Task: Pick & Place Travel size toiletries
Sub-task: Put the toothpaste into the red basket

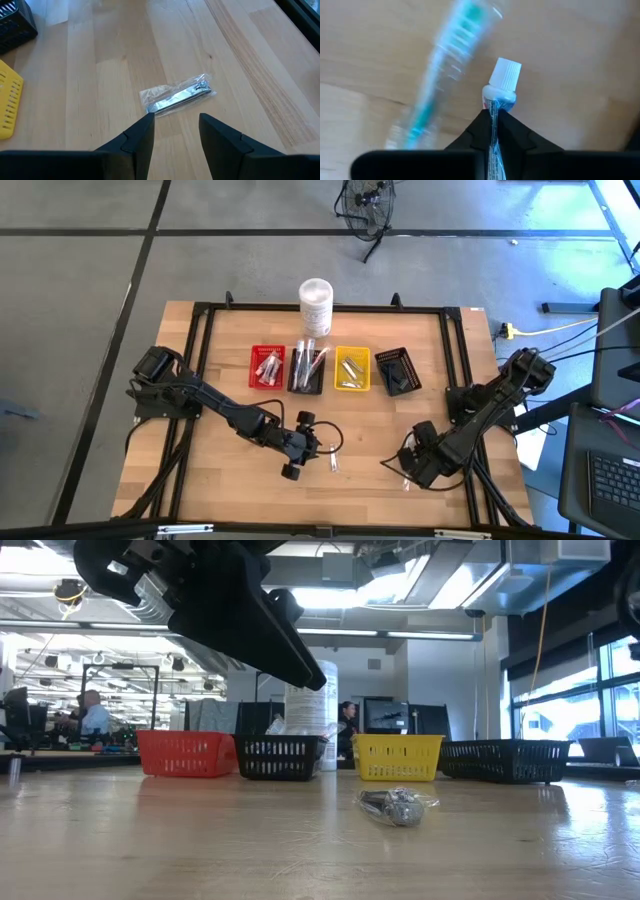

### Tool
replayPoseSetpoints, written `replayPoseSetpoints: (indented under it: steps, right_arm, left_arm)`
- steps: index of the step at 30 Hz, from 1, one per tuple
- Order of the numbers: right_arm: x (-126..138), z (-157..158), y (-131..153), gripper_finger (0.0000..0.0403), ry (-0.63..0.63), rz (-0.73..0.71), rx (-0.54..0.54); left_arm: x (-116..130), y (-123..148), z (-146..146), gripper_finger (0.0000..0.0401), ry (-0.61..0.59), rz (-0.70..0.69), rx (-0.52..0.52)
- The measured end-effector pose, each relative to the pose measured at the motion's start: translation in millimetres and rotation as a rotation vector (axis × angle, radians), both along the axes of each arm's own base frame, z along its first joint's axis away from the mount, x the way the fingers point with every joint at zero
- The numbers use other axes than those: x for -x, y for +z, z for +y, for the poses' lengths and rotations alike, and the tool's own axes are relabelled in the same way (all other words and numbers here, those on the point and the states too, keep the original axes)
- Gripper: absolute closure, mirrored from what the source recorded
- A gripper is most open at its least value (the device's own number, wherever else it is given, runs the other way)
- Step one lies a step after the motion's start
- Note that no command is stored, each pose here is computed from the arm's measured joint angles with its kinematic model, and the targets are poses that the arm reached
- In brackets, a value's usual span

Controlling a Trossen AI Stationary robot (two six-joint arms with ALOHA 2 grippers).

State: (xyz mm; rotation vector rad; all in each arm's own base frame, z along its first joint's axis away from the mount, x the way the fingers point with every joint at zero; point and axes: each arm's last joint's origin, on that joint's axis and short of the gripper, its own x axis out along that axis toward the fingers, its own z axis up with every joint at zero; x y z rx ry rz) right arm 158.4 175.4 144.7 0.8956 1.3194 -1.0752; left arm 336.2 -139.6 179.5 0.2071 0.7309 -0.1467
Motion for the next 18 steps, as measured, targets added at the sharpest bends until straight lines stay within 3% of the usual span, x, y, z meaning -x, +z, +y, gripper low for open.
replayPoseSetpoints:
  steps: [5, 8, 13, 18]
  right_arm:
    - [-2.7, -4.4, 12.3, 0.0383, 0.056, -0.154, 0.065]
    - [-7.2, -5.8, 27.1, 0.0386, 0.094, -0.301, 0.129]
    - [-15.5, -10.7, 45.4, 0.0386, 0.169, -0.554, 0.336]
    - [-32.1, -16.1, 52.1, 0.0386, 0.256, -0.729, 0.56]
  left_arm:
    - [-0.1, 0.1, 0.2, 0.0251, 0.059, 0.002, 0.053]
    - [-1.0, 1.0, 1.5, 0.0251, 0.171, -0.023, 0.106]
    - [-5.2, 6.3, 2.5, 0.0251, 0.36, -0.114, 0.23]
    - [-12.7, 14.7, 3.7, 0.0251, 0.38, -0.228, 0.272]
